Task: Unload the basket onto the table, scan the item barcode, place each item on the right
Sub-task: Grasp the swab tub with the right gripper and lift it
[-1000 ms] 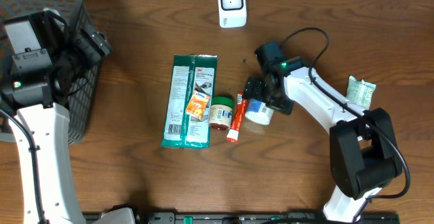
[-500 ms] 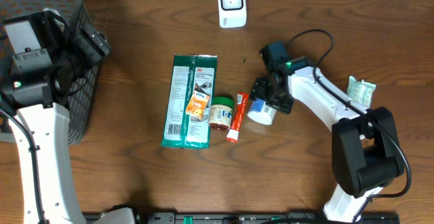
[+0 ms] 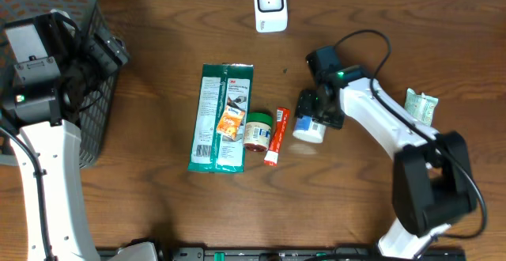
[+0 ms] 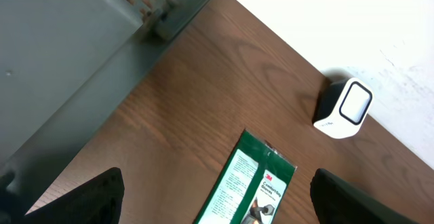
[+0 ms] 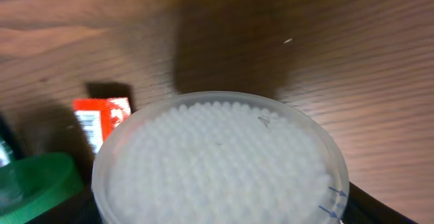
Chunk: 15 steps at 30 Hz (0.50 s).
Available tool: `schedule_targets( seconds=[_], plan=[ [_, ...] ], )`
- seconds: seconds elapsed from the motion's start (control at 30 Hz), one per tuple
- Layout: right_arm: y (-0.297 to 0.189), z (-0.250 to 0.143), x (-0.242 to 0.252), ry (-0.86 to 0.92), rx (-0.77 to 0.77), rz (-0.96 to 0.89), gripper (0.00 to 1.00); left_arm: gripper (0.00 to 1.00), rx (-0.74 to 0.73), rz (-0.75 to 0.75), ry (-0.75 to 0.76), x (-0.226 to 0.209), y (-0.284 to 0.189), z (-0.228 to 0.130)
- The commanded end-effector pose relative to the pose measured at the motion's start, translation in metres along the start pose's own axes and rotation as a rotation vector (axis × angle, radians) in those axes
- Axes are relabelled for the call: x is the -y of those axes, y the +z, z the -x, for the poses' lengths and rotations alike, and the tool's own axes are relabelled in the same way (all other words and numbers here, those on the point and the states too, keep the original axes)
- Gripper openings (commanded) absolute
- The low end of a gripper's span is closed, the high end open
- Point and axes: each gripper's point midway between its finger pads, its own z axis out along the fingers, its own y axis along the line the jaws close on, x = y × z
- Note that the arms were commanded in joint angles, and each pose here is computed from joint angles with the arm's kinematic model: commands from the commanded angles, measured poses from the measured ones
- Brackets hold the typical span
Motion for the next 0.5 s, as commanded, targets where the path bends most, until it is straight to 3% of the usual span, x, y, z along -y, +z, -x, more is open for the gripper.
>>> schedule_targets(
  seconds=[0.0,0.2,0.47],
  plan=[
    [-0.042,0.018,0.004,-0.051,0.144,-0.015,0.68,0.86,0.026,0.004,0.001,0.001,-0.006,0.007],
    [-0.076,0.026,0.020,-0.103,0.278,-0.126,0.67,0.86,0.026,0.004,0.001,0.001,-0.006,0.007],
    [-0.079,0.030,0.028,-0.140,0.368,-0.249,0.63,0.86,0.026,0.004,0.001,0.001,-0.006,0.007]
  ],
)
